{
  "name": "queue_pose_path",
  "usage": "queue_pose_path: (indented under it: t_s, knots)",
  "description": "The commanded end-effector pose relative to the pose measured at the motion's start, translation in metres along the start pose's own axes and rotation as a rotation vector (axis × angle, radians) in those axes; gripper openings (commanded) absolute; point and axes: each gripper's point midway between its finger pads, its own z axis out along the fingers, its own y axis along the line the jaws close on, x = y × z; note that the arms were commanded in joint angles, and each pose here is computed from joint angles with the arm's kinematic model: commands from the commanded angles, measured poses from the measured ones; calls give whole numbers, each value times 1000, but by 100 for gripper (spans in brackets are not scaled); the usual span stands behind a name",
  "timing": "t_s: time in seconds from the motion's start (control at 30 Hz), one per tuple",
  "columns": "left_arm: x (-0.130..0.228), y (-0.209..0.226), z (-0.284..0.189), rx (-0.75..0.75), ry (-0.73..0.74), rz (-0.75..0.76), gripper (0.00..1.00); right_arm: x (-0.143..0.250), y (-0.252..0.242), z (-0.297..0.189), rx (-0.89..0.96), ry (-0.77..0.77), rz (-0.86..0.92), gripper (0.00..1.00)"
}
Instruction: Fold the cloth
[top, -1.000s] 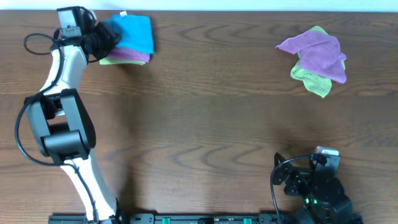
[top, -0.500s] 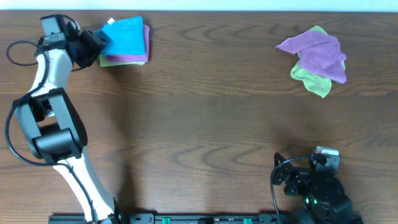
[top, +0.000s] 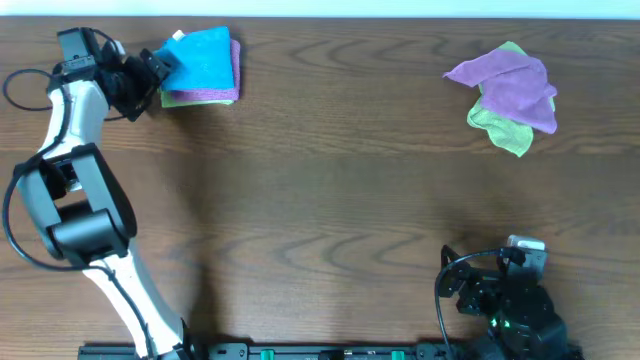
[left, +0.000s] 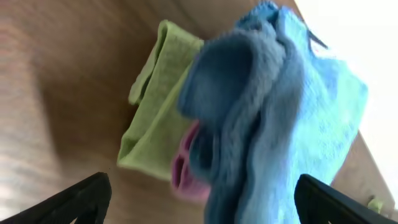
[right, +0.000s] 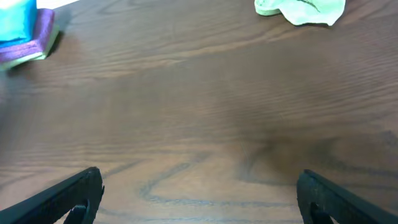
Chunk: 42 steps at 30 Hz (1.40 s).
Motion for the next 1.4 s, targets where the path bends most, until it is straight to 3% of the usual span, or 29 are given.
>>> queue_pose_path:
  t_s: [0.0,0.2,0.43,0.73,1.13,1.37]
  knots:
    - [-17,-33,-52,28,-81,126,95,-1,-4,0,17,-11,20,99]
    - [-5,-47,-105,-37,-105,188,95,-1,-4,0,17,-11,20,99]
    - [31,-50,-169,-221,-100,286,95,-1,-4,0,17,-11,20,99]
    - [74,-74,-231,-223,-129,219,95,-1,-4,0,17,-11,20,99]
    - [158,-62,-236,-266,69,282,95,-1,-4,0,17,-11,20,99]
    - [213,-45,-205,-171,13,397,95,-1,-4,0,17,-11,20,99]
